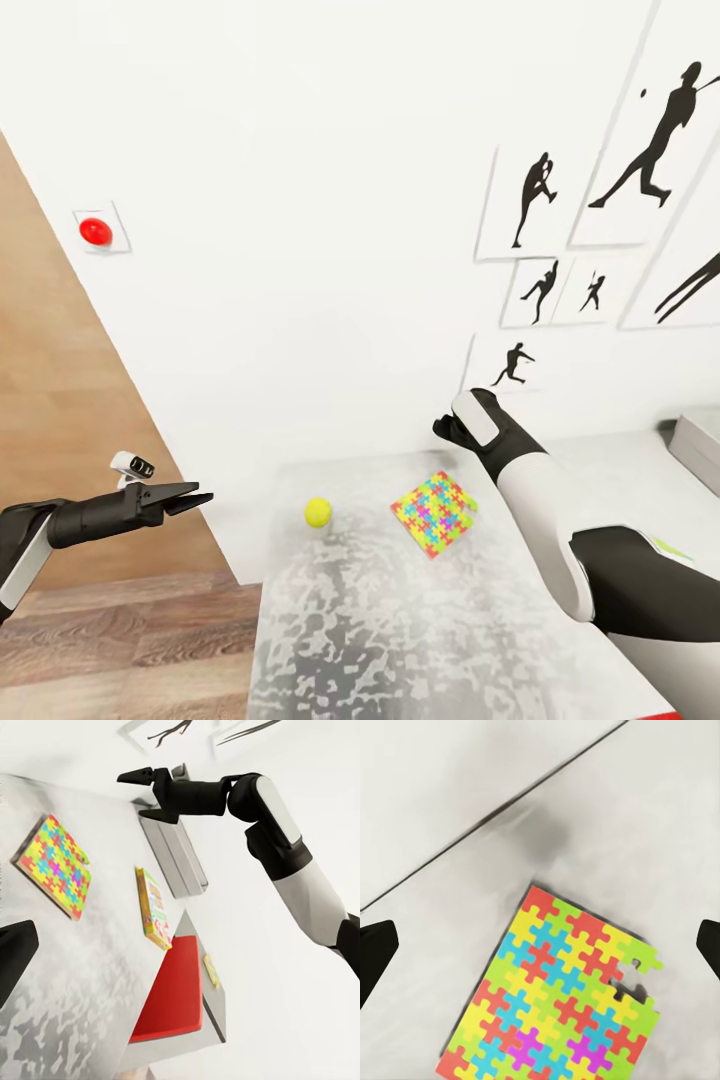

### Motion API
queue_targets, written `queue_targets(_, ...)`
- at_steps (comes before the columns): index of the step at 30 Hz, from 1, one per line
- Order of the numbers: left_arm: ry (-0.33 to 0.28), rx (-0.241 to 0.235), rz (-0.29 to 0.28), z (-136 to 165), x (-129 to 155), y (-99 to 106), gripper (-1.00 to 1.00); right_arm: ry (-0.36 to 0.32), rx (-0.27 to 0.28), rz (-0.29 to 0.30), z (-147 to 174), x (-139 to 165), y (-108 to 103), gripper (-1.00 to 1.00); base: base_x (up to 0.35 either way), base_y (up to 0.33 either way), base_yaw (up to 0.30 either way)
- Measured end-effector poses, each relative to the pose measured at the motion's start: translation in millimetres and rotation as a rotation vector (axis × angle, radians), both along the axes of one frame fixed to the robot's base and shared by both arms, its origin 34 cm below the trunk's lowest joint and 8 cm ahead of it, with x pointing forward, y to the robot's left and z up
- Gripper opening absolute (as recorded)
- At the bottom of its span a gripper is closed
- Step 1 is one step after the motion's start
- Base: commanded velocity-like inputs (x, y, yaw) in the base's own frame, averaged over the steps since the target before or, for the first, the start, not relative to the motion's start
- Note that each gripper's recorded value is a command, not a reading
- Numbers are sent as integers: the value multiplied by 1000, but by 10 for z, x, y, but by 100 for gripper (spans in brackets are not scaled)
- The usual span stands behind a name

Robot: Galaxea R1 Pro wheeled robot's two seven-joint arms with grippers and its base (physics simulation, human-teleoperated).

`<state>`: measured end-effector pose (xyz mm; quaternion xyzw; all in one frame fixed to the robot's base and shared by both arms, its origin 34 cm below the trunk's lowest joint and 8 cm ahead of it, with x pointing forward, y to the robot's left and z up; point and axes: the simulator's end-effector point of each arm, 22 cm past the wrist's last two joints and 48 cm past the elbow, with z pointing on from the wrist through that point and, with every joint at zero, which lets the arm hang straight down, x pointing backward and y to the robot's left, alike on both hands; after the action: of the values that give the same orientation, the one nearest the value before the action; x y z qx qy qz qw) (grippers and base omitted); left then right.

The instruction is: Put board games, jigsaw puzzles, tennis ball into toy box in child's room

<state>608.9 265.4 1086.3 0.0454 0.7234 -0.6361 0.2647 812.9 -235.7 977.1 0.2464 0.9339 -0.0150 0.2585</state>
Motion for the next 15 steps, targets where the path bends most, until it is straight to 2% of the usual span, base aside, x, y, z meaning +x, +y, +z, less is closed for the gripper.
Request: queue_targets(15,23,2,0,-125,19,6,100,23,-3,-3,-181,-8,-11,100,0,0,0)
